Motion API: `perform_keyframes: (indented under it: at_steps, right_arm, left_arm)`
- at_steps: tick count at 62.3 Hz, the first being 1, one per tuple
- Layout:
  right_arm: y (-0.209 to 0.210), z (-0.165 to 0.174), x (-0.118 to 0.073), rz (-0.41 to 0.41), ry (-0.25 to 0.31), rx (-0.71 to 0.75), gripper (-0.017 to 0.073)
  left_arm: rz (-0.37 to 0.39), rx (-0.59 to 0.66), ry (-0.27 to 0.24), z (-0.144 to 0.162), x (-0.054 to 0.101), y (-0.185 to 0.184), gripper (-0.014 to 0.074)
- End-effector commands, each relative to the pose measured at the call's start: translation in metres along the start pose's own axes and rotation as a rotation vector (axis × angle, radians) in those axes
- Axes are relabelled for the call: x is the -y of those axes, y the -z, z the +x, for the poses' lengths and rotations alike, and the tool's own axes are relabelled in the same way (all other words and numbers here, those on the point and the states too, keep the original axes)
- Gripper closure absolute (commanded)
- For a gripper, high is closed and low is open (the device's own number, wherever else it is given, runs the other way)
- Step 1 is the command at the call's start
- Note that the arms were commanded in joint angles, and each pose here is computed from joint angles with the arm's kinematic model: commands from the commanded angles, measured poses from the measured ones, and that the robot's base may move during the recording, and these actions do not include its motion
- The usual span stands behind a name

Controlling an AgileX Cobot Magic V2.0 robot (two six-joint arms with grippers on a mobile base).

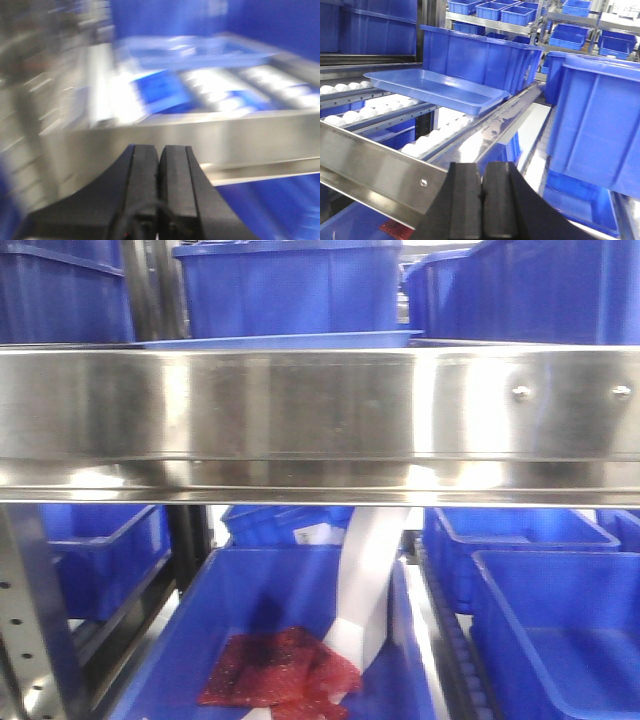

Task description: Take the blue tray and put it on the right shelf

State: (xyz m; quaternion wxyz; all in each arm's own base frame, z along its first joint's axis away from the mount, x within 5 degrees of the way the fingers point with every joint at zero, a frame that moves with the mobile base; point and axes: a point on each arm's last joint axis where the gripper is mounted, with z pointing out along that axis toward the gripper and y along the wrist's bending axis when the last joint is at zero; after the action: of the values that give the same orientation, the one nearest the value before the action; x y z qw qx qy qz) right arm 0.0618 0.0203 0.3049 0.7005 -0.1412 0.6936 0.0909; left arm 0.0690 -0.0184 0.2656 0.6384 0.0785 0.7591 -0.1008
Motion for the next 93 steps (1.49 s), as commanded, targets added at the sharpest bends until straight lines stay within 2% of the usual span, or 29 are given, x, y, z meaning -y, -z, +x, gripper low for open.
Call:
perform_keyframes:
  at_steps: [1, 8, 15, 18, 22, 69, 72, 81, 93]
  right_arm:
    - [0.001, -0.017, 0.000, -0.001, 0.025, 0.111, 0.0501]
    - [0.001, -0.017, 0.000, -0.001, 0.025, 0.111, 0.0501]
    - [0.001, -0.017, 0.000, -0.001, 0.025, 0.111, 0.0501]
    - [0.001, -0.017, 0.000, -0.001, 0.025, 0.111, 0.0501]
    - [0.001, -0.016, 0.000, -0.001, 0.025, 0.110, 0.0501]
    - [0.000, -0.013, 0.000, 0.001, 0.027, 0.096, 0.0501]
    - [-0.001, -0.010, 0.000, 0.002, 0.008, 0.095, 0.0501]
    - [-0.004, 0.021, 0.004, 0.088, -0.025, 0.039, 0.0501]
    - [0.007, 0.062, 0.008, 0.230, -0.040, 0.115, 0.0501]
  left_arm:
    - [-0.067, 0.116, 0.007, 0.005, -0.005, 0.005, 0.0642]
    - [-0.154, 0.196, 0.062, 0.037, -0.012, 0.006, 0.0642]
    - [-0.229, 0.291, 0.067, 0.068, -0.019, 0.003, 0.0642]
    - [-0.248, 0.230, 0.075, 0.071, -0.019, 0.005, 0.0642]
    - [-0.264, 0.213, 0.079, 0.075, -0.020, 0.004, 0.0642]
    - [-0.264, 0.204, 0.080, 0.075, -0.020, 0.004, 0.0642]
    - [-0.264, 0.204, 0.080, 0.075, -0.020, 0.004, 0.0642]
    - [-0.264, 0.204, 0.080, 0.075, -0.020, 0.004, 0.0642]
    - [-0.264, 0.204, 0.080, 0.075, -0.020, 0.004, 0.0642]
